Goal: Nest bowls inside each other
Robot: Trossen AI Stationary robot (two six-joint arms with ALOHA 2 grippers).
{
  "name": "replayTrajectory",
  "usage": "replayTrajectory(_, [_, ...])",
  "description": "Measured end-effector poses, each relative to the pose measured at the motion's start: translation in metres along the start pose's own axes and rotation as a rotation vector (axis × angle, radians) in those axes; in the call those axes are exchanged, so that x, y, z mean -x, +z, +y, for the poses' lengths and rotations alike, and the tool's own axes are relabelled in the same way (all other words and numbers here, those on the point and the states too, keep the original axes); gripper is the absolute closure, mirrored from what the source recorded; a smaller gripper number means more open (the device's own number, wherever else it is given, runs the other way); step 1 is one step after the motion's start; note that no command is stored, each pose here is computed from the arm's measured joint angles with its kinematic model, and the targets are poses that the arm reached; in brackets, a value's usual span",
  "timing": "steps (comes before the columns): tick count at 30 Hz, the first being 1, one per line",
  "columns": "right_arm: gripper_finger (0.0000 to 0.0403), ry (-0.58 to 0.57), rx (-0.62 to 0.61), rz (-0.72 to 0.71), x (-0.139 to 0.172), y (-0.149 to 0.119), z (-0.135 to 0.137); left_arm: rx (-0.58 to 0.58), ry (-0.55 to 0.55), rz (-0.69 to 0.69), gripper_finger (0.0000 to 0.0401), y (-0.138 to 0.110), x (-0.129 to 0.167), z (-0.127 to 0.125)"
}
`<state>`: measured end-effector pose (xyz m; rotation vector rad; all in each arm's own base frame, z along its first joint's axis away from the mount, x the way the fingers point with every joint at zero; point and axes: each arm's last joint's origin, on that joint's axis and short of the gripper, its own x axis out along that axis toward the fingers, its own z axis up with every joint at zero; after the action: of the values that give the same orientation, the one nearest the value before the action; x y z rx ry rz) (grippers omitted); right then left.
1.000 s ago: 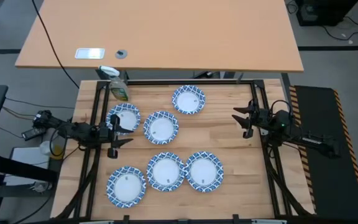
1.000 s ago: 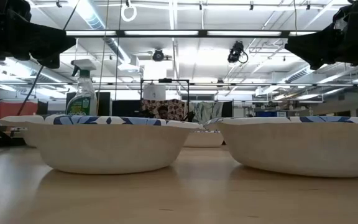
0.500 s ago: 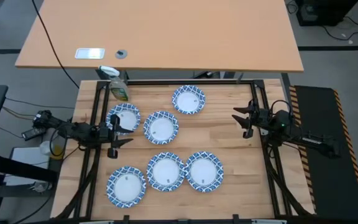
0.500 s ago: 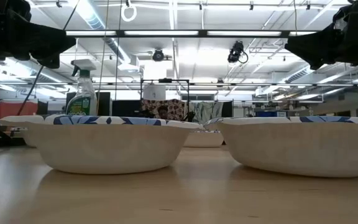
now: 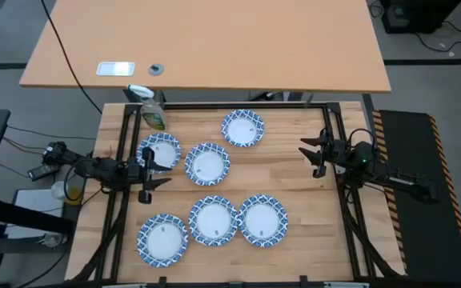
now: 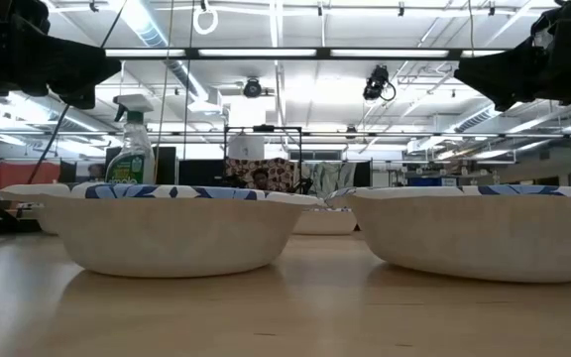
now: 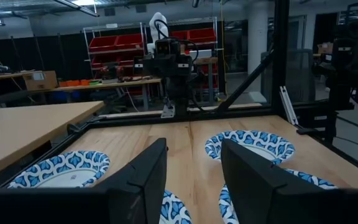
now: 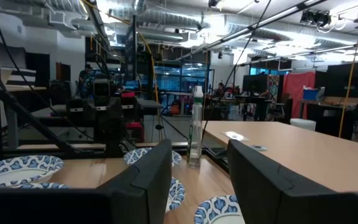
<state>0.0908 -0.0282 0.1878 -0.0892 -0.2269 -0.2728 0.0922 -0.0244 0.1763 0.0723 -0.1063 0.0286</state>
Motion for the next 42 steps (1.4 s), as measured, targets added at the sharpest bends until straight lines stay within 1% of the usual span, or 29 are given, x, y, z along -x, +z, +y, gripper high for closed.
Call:
replayTrajectory(7, [0.0239, 0.000, 0.000, 0.000, 0.000, 0.000, 0.000, 0.011, 0.001, -0.009, 0.0246, 0.001, 0.000, 0.000])
replayTrajectory(8, [0.0239, 0.000, 0.000, 0.000, 0.000, 0.000, 0.000, 0.032, 0.001, -0.016, 0.0246, 0.002, 0.000, 0.000])
replayTrajectory(13, [0.0239, 0.000, 0.000, 0.001, 0.000, 0.000, 0.000, 0.242, 0.000, -0.058, 0.0246, 0.006, 0.000, 0.001])
replayTrajectory(17, [0.0239, 0.000, 0.000, 0.000, 0.000, 0.000, 0.000, 0.330, -0.003, -0.072, 0.0246, 0.007, 0.000, 0.001])
replayTrajectory(25, [0.0239, 0.000, 0.000, 0.000, 0.000, 0.000, 0.000, 0.350, -0.004, -0.093, 0.0246, 0.009, 0.000, 0.001])
replayTrajectory(27, [0.0239, 0.000, 0.000, 0.000, 0.000, 0.000, 0.000, 0.333, 0.029, -0.102, 0.0246, 0.010, 0.001, 0.002])
replayTrajectory(28, [0.0239, 0.000, 0.000, 0.000, 0.000, 0.000, 0.000, 0.334, 0.070, -0.115, 0.0246, 0.011, 0.001, 0.004])
replayTrajectory(31, [0.0239, 0.000, 0.000, 0.000, 0.000, 0.000, 0.000, 0.385, 0.214, -0.174, 0.0246, 0.016, 0.002, 0.009])
replayTrajectory(33, [0.0239, 0.000, 0.000, 0.000, 0.000, 0.000, 0.000, 0.408, 0.263, -0.195, 0.0246, 0.018, 0.003, 0.011])
replayTrajectory(40, [0.0239, 0.000, 0.000, -0.004, 0.000, 0.000, 0.000, 0.513, 0.260, -0.211, 0.0246, 0.018, 0.003, 0.011])
replayTrajectory(42, [0.0239, -0.001, 0.001, -0.023, 0.000, 0.002, 0.000, 0.510, 0.235, -0.203, 0.0246, 0.018, 0.003, 0.010])
